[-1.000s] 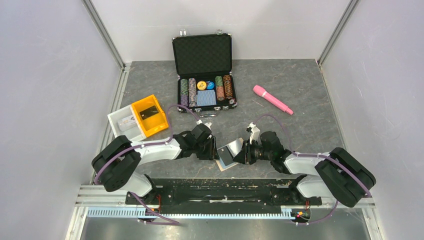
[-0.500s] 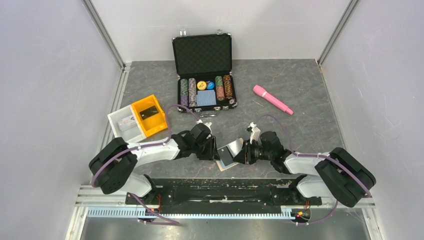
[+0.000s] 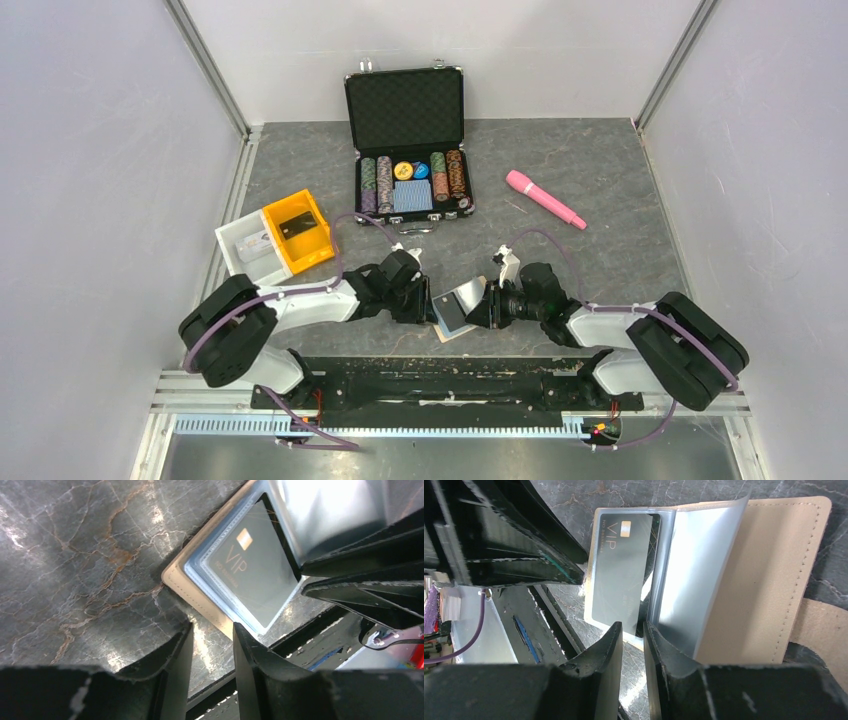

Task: Take the credit cards out of the card holder
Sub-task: Remove the credit card from the card holder.

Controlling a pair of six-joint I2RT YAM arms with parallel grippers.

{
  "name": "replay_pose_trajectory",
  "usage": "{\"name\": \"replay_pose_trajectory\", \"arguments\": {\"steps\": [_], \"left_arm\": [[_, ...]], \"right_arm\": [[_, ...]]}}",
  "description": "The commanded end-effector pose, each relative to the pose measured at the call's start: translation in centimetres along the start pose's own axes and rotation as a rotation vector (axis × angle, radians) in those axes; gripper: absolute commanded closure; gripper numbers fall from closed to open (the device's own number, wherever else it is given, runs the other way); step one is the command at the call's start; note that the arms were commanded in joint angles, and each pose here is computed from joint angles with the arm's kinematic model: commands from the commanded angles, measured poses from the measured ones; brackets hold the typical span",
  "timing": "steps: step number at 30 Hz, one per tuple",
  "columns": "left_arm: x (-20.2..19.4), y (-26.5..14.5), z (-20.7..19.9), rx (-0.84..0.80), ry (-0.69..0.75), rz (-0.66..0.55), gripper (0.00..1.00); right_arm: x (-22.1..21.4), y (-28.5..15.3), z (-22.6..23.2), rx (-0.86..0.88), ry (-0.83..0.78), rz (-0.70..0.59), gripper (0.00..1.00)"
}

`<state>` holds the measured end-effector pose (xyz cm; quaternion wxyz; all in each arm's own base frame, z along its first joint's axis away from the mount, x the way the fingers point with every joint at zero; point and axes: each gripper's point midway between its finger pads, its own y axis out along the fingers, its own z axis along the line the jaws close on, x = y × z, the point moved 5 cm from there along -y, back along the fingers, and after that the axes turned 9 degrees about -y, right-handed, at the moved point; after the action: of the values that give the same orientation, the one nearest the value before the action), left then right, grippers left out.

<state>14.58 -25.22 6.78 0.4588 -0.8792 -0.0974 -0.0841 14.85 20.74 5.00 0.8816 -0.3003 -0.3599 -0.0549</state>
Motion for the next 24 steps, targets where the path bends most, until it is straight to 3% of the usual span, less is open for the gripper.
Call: {"name": "replay_pose_trajectory", "arguments": {"steps": [1, 10, 18, 24], "left_arm": [[-0.1, 1.0, 0.1, -0.004, -0.016, 0.006, 0.59], [-0.2, 1.2, 0.5, 0.019, -0.015, 0.003, 0.60], [0.4, 0.1, -0.6, -0.006, -0.008, -0.011, 0.60], [0.8, -0.2, -1.8, -0.063, -0.028, -0.022, 0.73]], "right_arm": [[0.0, 0.1, 0.0, 0.011, -0.011, -0.023, 0.75], [0.4, -0.2, 0.2, -0.001, -0.008, -0.038, 0.72], [2.0, -0.8, 0.6, -0.022, -0.046, -0.074, 0.77], [2.1, -0.3, 0.4, -0.029, -0.050, -0.055, 0.80]]}}
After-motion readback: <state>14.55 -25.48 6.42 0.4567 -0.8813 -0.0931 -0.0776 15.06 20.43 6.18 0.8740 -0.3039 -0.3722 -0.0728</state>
